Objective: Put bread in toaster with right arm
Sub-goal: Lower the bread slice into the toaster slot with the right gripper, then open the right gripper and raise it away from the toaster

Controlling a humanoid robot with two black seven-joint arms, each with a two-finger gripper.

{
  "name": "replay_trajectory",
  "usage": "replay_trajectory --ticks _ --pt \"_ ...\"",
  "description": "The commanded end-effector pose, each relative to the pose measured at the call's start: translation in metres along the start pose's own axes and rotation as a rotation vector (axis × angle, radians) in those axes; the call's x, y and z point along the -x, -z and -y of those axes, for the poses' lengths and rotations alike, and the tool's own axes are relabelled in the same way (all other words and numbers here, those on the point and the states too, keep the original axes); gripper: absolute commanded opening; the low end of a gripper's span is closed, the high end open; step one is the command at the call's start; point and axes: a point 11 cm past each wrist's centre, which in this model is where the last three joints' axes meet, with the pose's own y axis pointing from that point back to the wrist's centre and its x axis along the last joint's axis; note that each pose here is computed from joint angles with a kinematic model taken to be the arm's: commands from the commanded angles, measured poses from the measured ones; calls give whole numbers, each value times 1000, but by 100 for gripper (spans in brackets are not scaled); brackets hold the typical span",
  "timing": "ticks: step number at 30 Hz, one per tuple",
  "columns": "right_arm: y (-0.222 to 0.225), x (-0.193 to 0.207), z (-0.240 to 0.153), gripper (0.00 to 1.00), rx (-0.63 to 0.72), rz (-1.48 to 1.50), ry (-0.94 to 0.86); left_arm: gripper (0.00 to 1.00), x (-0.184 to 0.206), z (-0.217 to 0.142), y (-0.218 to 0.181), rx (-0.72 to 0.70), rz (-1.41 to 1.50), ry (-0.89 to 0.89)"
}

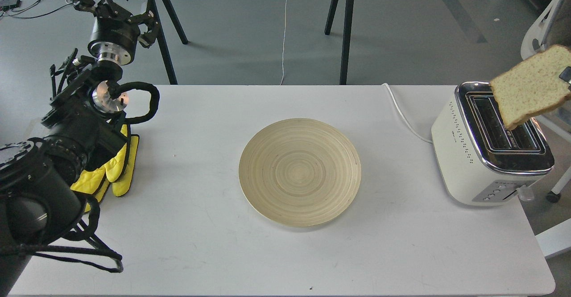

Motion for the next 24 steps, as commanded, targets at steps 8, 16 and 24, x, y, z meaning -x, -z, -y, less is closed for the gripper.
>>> replay_trajectory --ticks 8,16,24 --pt "0 30 16 2 12 19 34 100 1 0 1 -1 -3 1" --pt "14 56 26 37 -28 50 63 100 1 0 1 -2 -1 1" --pt "48 36 48 93 -119 114 -42 100 1 0 1 -2 -1 1"
